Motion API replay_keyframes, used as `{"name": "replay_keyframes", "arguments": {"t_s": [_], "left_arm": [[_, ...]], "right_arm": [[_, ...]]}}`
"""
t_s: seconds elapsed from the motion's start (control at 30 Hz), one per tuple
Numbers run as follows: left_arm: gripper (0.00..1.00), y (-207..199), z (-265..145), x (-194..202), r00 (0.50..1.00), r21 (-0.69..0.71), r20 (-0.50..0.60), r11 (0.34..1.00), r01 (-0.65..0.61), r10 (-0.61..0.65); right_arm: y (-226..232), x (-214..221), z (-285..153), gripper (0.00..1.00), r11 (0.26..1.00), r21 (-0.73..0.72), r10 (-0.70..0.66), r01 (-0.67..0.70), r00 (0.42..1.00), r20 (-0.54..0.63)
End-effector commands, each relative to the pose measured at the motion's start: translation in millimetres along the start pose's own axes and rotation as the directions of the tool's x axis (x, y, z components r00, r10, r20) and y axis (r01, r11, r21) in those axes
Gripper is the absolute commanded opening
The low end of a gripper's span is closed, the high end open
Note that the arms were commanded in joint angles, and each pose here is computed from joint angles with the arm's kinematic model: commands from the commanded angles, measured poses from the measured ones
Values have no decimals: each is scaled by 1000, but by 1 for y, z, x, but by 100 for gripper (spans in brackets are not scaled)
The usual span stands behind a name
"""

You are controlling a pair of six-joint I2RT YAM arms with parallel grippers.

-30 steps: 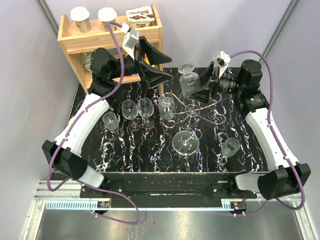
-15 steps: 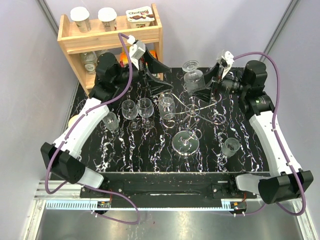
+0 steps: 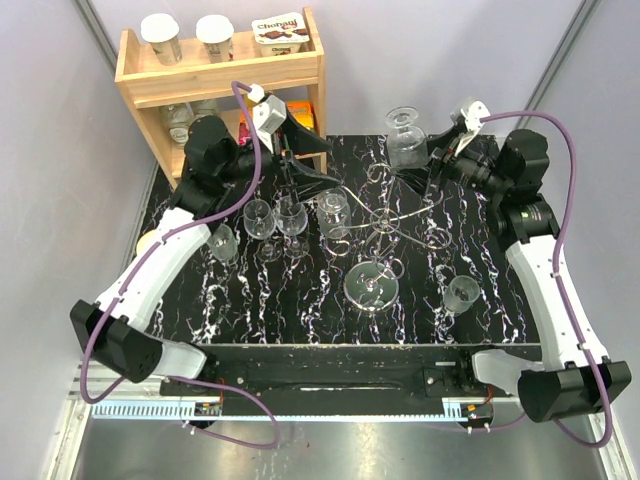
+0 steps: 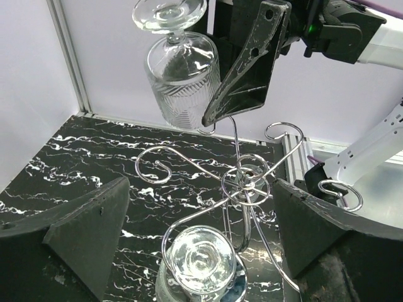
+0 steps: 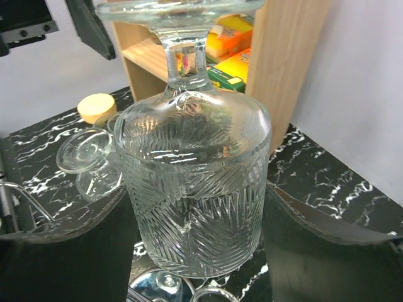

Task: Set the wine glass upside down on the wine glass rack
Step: Turn the wine glass upside down at the wine rack.

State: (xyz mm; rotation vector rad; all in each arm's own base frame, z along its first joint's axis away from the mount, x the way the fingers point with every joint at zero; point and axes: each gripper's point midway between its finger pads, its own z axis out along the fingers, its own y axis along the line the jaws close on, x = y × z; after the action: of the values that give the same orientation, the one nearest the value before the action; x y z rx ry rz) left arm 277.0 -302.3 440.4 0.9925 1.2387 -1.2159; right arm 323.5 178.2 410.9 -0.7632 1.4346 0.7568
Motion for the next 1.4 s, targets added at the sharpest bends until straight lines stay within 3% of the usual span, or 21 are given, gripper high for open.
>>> {"name": "replay_keyframes", "arguments": {"t_s": [0.0,0.47,0.87,1.13,1.37], "left_arm": [[99,-10,-10,-14,996,-24,30,997,-78,79],[99,-23,-22,-12,995,-49,36,995,-87,89],[99,-29,-28,-8,994,-59,28,992,-108,110],[99,-26,-26,-11,993,-63,34,992,-111,113],[99,-23,-26,-8,993,-66,25,992,-111,113]], "right_arm": [[-8,-41,-17,0,985,129,-131,115,983,126],[-50,-33,-47,0,901,385,-268,199,954,134],[-82,-27,-71,0,850,497,-287,175,945,159],[-87,-4,-91,0,844,514,-267,153,951,155],[-65,20,-88,0,881,439,-283,174,939,196]]}}
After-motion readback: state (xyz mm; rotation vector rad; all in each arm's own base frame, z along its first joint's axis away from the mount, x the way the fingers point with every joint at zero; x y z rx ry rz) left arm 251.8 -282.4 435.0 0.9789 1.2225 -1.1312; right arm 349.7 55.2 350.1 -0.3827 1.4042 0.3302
